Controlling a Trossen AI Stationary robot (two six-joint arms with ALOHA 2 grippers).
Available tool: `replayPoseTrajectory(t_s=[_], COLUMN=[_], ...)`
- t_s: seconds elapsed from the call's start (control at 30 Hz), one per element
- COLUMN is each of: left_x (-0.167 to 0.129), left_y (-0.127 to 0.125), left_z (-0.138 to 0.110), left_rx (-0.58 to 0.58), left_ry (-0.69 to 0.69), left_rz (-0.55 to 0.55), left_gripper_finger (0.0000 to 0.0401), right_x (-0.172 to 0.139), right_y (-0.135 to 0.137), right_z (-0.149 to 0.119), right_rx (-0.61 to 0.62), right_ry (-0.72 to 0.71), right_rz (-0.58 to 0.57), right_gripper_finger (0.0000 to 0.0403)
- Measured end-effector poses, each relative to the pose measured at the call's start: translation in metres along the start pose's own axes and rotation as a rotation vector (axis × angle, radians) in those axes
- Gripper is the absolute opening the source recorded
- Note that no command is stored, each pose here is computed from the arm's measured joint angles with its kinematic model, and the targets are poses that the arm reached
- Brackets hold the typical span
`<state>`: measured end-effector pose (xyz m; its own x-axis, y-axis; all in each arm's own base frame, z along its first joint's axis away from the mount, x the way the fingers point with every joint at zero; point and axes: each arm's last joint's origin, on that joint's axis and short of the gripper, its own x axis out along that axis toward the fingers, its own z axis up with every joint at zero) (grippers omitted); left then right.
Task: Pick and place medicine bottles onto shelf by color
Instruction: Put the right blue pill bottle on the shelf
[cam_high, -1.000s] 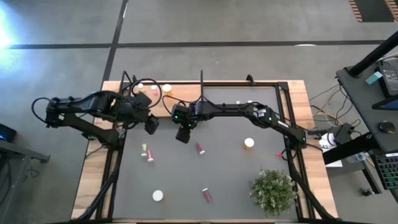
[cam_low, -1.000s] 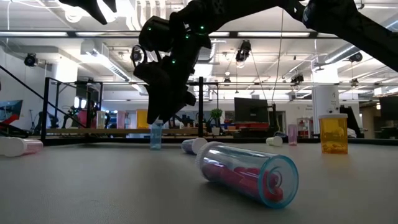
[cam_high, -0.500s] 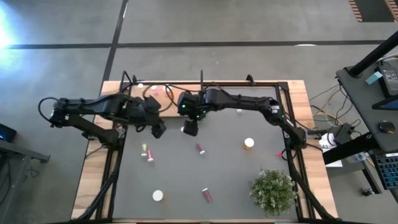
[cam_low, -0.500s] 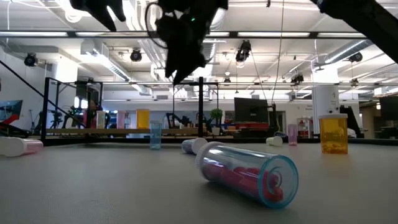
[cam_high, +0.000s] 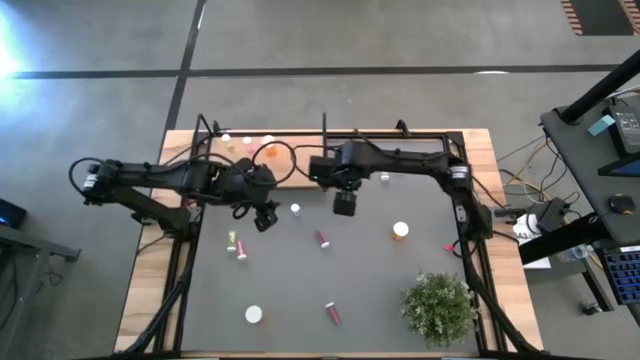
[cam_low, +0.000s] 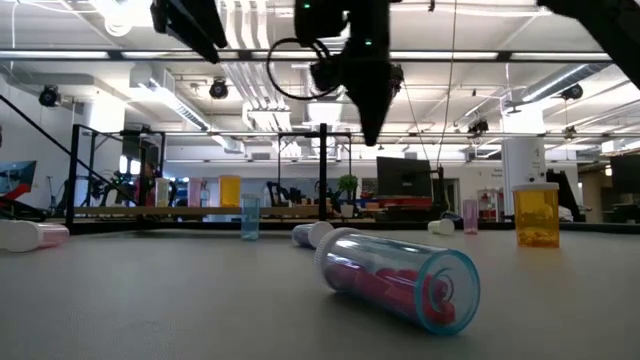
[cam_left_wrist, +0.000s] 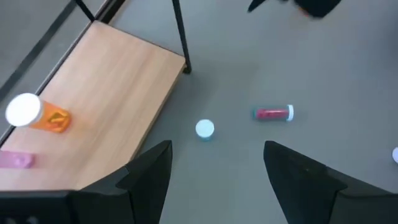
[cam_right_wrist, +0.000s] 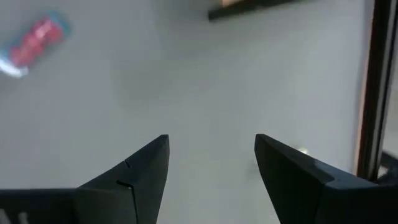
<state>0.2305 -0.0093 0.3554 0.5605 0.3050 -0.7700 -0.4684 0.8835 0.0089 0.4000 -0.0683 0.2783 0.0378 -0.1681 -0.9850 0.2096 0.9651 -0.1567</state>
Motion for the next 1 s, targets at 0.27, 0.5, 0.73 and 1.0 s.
replayPoseTrajectory(t_s=[0.27,0.5,0.73,1.0], left_x=[0.051,0.093,0.12,0.15], left_y=[-0.004,-0.008,-0.01,-0.01], left_z=[-0.031,-0.059,-0.077,-0.098], left_rx=[0.169,0.291,0.222,0.229], left_ry=[-0.059,-0.17,-0.266,-0.241], left_rz=[0.011,-0.014,-0.038,0.033], left_gripper_finger=[0.0238,0.0238,0.0238,0.0238], right_x=[-0.012,-0.01,-0.007,-0.004], right_y=[-0.004,-0.005,-0.006,-0.007], right_z=[-0.066,-0.129,-0.169,-0.192], right_rx=[0.141,0.369,0.46,0.435], right_ry=[-0.232,-0.412,-0.551,-0.667], right_rz=[0.023,0.09,0.14,0.154], right_gripper_finger=[0.0229,0.0229,0.0229,0.0229])
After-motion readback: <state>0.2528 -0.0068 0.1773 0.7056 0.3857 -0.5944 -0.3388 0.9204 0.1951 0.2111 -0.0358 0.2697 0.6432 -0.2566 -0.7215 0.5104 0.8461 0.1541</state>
